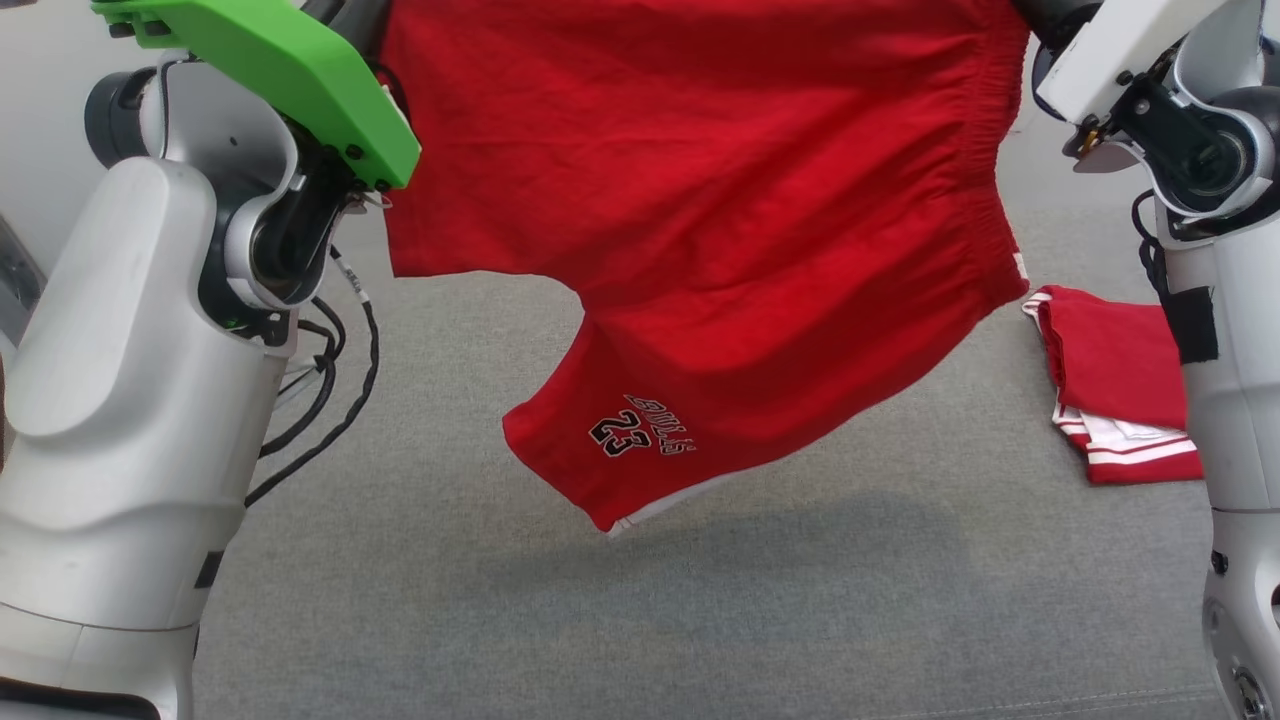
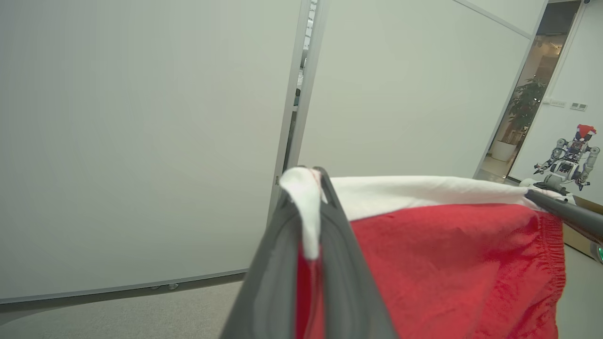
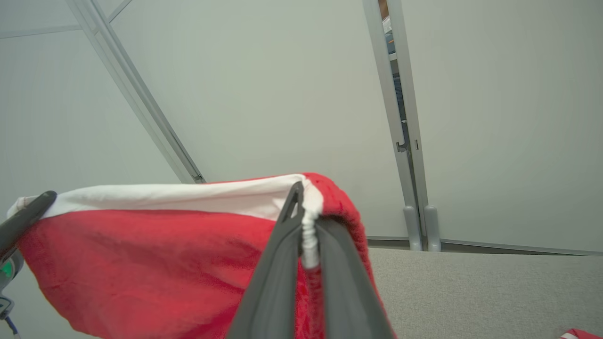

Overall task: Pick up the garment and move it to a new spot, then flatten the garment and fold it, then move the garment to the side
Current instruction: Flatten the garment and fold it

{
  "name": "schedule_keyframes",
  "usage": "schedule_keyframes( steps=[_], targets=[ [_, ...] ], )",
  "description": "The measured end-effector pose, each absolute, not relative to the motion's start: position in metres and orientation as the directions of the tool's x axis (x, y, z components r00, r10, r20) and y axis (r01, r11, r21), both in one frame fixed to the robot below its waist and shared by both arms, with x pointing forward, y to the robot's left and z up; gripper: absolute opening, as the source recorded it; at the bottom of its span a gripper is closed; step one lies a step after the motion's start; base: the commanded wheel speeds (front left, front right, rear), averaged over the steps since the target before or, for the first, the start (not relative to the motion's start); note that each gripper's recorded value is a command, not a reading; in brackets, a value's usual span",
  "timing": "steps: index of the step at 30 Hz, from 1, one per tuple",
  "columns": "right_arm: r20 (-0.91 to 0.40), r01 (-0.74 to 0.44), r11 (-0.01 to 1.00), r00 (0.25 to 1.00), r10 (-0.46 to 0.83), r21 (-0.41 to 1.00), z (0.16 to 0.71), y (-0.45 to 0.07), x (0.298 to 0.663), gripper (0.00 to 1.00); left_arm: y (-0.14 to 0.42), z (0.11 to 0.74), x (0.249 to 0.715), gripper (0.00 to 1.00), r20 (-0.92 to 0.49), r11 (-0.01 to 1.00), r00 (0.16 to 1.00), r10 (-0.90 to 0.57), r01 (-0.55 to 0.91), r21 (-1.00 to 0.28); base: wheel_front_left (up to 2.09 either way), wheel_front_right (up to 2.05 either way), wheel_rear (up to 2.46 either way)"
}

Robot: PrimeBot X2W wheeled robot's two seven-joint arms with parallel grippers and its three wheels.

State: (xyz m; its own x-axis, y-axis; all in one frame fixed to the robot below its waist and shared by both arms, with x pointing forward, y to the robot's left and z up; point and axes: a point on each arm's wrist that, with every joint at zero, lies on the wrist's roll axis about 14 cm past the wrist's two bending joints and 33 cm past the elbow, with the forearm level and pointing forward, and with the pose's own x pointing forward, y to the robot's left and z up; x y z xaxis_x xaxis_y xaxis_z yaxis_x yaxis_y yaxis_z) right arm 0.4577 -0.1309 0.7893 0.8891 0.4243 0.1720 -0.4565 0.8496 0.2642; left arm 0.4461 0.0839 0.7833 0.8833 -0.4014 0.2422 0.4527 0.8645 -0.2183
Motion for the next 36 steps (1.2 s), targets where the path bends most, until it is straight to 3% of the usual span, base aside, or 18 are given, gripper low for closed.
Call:
schedule_keyframes(
  steps=[10, 15, 19, 23, 29, 36],
  targets=[
    [0.125, -0.408, 0.891, 0.912, 0.390, 0.199, 0.769, -0.107, 0.510, 0.00, 0.110, 0.756, 0.502, 0.00, 0.125, 0.928, 0.950, -0.286, 0.307, -0.210, 0.00, 0.00, 0.00],
    [0.274, -0.381, 0.920, 0.898, 0.345, 0.091, 0.804, -0.099, 0.546, 0.00, 0.116, 0.806, 0.535, 0.00, 0.300, 0.956, 0.933, -0.199, 0.253, -0.151, 0.00, 0.00, 0.00],
    [0.419, -0.367, 0.930, 0.847, 0.328, 0.014, 0.827, -0.089, 0.572, 0.00, 0.122, 0.841, 0.556, 0.00, 0.479, 0.972, 0.868, -0.132, 0.209, -0.111, 0.00, 0.00, 0.00],
    [0.499, -0.327, 0.945, 0.817, 0.290, -0.015, 0.820, -0.093, 0.606, 0.00, 0.117, 0.830, 0.583, 0.00, 0.546, 0.969, 0.830, -0.112, 0.213, -0.125, 0.00, 0.00, 0.00],
    [0.394, -0.294, 0.955, 0.882, 0.257, 0.037, 0.745, -0.096, 0.662, 0.00, 0.115, 0.753, 0.632, 0.00, 0.417, 0.971, 0.900, -0.123, 0.196, -0.136, 0.00, 0.00, 0.00],
    [0.287, -0.305, 0.951, 0.917, 0.278, 0.054, 0.679, -0.081, 0.698, 0.00, 0.126, 0.696, 0.664, 0.00, 0.313, 0.980, 0.943, -0.113, 0.158, -0.123, 0.00, 0.00, 0.00]
  ],
)
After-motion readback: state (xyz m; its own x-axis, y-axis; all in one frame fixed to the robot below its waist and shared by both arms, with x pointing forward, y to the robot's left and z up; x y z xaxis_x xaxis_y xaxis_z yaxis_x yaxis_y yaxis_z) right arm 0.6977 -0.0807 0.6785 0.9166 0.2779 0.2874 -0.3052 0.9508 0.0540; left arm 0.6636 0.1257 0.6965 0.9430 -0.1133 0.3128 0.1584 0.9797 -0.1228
